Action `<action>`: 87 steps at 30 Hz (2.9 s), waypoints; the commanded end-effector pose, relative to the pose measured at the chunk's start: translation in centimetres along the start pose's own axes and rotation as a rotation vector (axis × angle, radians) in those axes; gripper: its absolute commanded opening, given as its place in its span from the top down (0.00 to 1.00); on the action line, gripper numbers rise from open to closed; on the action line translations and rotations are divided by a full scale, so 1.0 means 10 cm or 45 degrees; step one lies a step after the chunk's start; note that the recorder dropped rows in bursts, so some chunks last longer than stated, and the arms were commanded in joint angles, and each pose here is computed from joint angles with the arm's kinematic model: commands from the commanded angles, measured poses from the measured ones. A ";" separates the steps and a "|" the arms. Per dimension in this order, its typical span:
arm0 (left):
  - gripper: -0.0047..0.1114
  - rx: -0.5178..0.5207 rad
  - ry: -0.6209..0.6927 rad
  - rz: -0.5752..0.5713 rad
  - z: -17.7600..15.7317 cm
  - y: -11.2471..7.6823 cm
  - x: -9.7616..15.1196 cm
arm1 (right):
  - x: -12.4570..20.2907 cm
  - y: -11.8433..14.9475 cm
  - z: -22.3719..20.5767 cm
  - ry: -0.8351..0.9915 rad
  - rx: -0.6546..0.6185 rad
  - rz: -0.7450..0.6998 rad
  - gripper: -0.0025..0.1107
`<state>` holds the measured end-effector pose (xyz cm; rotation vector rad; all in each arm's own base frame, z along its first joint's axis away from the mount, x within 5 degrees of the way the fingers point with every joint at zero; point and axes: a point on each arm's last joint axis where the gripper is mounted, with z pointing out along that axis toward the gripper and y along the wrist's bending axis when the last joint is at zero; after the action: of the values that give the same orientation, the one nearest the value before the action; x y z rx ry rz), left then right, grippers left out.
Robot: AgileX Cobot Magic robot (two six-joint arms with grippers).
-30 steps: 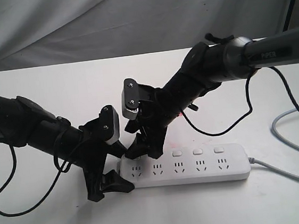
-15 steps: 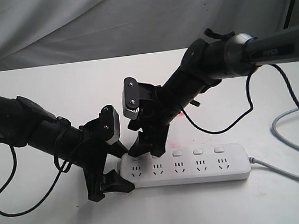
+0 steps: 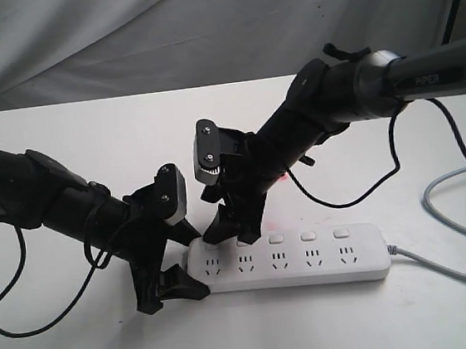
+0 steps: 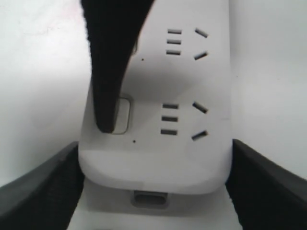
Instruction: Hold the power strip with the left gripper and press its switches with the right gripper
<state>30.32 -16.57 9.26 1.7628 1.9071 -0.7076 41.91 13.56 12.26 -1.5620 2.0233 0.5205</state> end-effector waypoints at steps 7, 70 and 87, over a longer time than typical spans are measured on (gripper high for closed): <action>0.96 -0.033 0.011 0.004 0.00 0.03 -0.01 | -0.21 0.03 -0.30 -0.046 0.064 -0.023 0.40; 0.96 -0.033 0.011 0.004 0.00 0.03 -0.01 | 0.25 0.02 -0.18 0.172 -0.041 0.063 0.40; 0.96 -0.033 0.011 0.004 0.00 0.03 -0.01 | 0.49 0.07 0.02 0.255 -0.076 -0.013 0.40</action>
<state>30.33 -16.56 9.25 1.7624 1.9078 -0.7050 40.88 10.62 11.97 -1.5810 2.1529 0.4681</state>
